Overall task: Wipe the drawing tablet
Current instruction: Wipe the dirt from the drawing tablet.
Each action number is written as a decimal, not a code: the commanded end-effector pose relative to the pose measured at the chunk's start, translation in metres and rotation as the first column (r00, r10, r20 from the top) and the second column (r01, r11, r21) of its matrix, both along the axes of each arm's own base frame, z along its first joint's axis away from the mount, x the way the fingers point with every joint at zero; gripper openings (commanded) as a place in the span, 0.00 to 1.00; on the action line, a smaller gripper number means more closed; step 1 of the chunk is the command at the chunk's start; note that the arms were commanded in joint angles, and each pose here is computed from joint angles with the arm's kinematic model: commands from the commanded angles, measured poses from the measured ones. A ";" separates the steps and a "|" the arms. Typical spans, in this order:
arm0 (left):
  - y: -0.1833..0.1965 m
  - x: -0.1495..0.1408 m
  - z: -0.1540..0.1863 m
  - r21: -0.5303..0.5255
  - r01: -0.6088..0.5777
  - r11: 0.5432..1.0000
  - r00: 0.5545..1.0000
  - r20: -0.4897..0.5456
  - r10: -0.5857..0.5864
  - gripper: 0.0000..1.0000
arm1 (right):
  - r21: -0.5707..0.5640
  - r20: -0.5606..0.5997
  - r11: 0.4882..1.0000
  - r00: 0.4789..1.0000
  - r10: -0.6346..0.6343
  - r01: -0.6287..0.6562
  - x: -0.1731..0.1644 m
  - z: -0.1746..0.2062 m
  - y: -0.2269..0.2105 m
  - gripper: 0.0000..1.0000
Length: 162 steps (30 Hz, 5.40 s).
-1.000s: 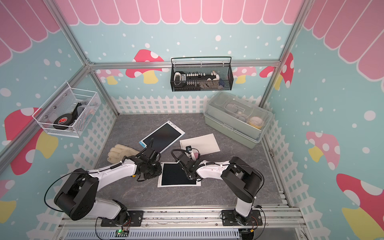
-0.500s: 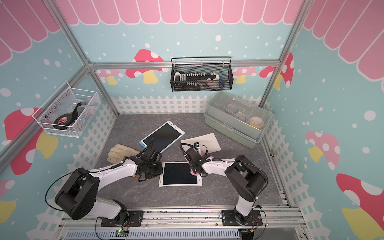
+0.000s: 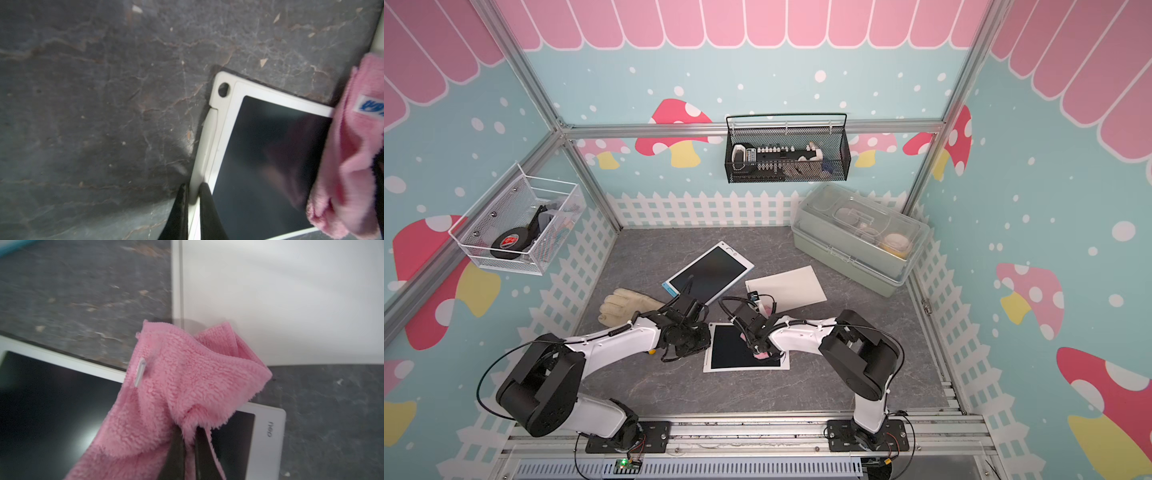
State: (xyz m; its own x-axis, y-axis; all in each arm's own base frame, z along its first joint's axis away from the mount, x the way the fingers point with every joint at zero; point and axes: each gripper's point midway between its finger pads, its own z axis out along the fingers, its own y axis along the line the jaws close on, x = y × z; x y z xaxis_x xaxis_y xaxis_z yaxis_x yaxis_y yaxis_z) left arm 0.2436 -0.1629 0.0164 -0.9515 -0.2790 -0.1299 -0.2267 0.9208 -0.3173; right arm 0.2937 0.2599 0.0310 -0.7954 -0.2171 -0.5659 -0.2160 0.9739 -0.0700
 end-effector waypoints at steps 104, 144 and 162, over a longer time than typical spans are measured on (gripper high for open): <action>0.022 -0.043 -0.044 0.114 0.015 0.993 0.984 -0.178 0.005 0.08 | 0.146 -0.169 0.988 0.985 -0.032 0.057 -0.068 0.021 -0.060 0.00; 0.029 -0.051 -0.049 0.144 0.042 0.989 0.979 -0.204 -0.012 0.07 | 0.163 0.060 0.985 0.996 -0.072 0.062 -0.070 -0.003 -0.085 0.00; 0.028 -0.049 -0.047 0.140 0.036 0.989 0.980 -0.199 -0.008 0.07 | 0.138 -0.004 0.984 0.994 -0.113 0.113 -0.083 -0.013 -0.098 0.00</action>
State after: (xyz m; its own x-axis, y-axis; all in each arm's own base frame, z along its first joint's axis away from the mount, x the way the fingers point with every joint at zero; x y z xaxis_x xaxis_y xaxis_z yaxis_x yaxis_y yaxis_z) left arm 0.2640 -0.1690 0.0162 -0.9381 -0.2768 -0.2082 -0.1970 0.9209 -0.3364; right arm 0.2258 0.1807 0.0324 -0.7653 0.0054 -0.6437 -0.1157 0.9825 0.1458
